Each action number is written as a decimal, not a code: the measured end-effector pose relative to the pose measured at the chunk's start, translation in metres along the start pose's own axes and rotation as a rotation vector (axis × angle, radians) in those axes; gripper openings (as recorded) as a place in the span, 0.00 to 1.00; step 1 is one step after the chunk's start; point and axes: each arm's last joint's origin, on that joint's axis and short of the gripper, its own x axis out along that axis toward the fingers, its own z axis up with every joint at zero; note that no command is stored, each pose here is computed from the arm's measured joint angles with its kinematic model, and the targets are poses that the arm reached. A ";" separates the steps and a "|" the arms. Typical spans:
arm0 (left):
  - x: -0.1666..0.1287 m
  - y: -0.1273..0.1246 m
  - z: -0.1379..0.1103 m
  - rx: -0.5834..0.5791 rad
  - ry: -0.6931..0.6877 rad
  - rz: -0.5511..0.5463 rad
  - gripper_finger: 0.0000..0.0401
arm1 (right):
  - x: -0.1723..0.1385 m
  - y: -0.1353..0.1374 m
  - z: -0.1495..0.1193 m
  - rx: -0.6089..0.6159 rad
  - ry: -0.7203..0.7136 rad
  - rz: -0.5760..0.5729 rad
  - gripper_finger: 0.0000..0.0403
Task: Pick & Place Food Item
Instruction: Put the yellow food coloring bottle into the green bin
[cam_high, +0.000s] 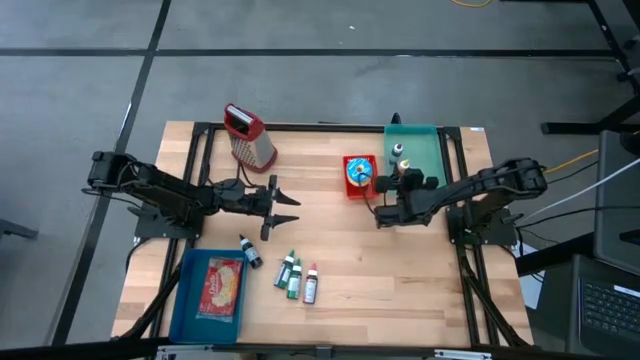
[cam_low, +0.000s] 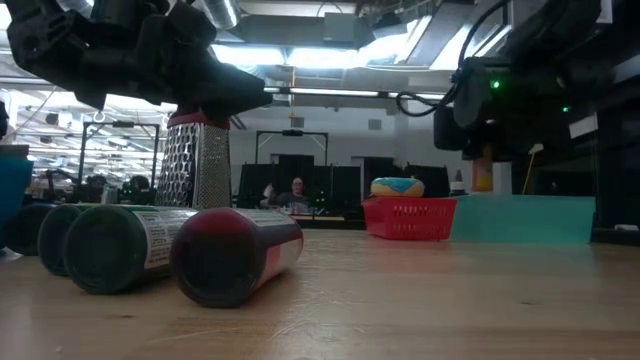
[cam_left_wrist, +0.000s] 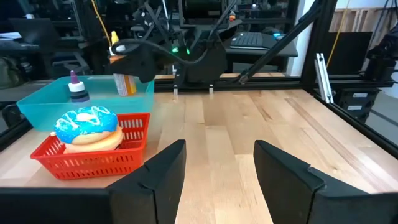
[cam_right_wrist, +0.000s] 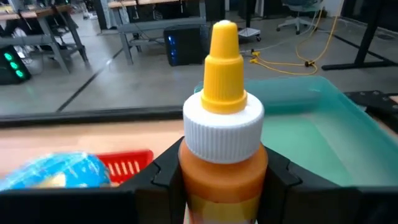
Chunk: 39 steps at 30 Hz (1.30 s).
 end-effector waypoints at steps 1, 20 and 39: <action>0.000 0.000 0.000 0.003 0.002 0.000 0.46 | 0.001 0.000 -0.002 -0.009 0.004 -0.003 0.32; 0.000 0.000 0.000 0.006 -0.001 0.001 0.46 | 0.009 0.001 -0.038 0.006 0.009 -0.047 0.33; 0.000 0.000 0.000 0.014 -0.002 0.002 0.46 | 0.006 0.004 -0.037 -0.005 -0.016 -0.022 0.60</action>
